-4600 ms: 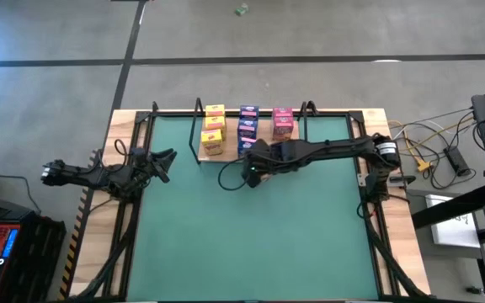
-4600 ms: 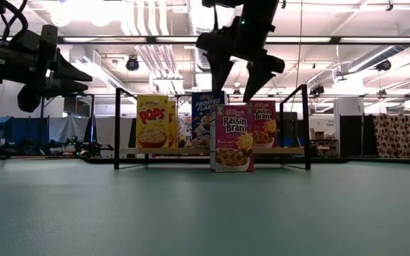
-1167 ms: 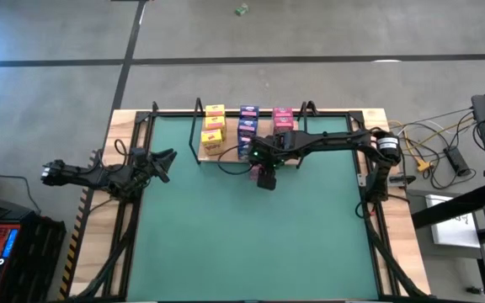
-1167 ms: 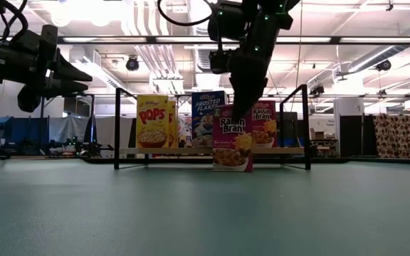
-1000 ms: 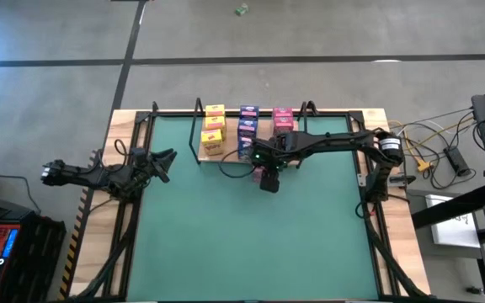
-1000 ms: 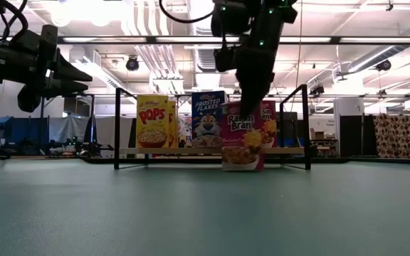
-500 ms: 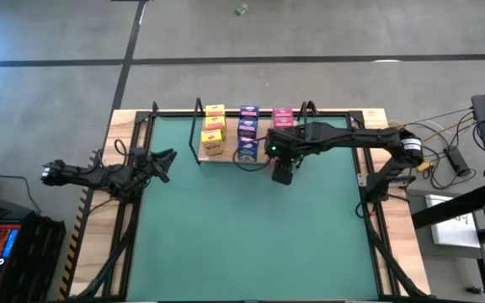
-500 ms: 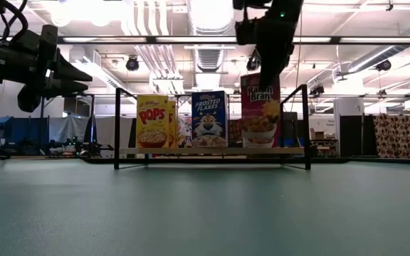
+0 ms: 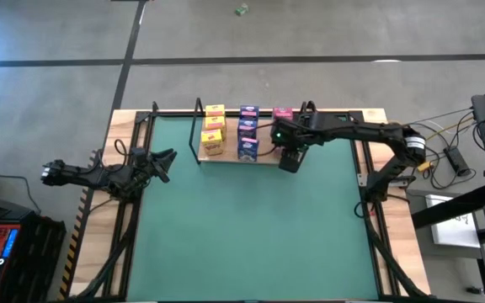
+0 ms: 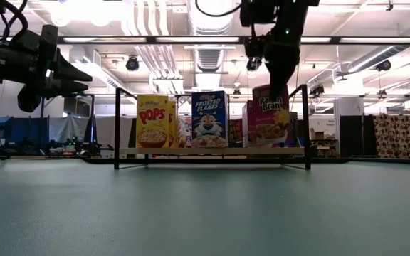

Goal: Stack cereal on shelf
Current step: Put the pink cereal box on the shelf aligned with the other pink cereal boxes, then return to Home Position

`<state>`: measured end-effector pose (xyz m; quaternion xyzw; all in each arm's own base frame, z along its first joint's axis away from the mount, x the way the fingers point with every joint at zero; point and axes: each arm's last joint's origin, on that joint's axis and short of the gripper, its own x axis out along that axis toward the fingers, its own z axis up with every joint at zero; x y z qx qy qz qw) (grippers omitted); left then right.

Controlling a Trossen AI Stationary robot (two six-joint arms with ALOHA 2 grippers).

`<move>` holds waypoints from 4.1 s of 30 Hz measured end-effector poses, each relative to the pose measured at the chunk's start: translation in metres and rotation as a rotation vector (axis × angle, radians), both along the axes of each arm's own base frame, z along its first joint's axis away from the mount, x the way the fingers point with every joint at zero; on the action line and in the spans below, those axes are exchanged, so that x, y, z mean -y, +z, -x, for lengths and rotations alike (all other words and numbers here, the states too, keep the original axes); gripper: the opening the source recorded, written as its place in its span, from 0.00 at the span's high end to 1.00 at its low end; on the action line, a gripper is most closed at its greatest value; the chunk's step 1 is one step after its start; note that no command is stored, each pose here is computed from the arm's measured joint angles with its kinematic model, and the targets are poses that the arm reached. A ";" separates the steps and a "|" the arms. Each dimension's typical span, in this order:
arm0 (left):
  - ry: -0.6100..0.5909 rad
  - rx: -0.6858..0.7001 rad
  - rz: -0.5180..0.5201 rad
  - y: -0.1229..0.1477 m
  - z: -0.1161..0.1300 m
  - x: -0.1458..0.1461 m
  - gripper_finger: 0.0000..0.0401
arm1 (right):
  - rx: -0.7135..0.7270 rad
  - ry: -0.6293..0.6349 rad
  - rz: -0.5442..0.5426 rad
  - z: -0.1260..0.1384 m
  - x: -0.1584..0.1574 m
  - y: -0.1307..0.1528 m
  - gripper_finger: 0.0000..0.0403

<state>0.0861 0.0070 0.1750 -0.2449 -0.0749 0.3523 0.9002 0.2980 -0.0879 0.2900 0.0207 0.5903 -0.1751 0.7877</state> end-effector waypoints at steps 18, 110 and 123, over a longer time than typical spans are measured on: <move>0.001 0.000 0.000 0.000 0.000 0.000 0.73 | 0.036 0.031 -0.044 0.001 0.014 -0.009 0.63; 0.001 0.000 0.000 0.000 0.000 0.000 0.73 | 0.826 -0.116 0.244 0.104 -0.082 0.003 0.05; 0.000 0.000 0.000 0.000 0.000 0.000 0.73 | 1.121 0.070 0.497 0.123 -0.096 -0.046 0.05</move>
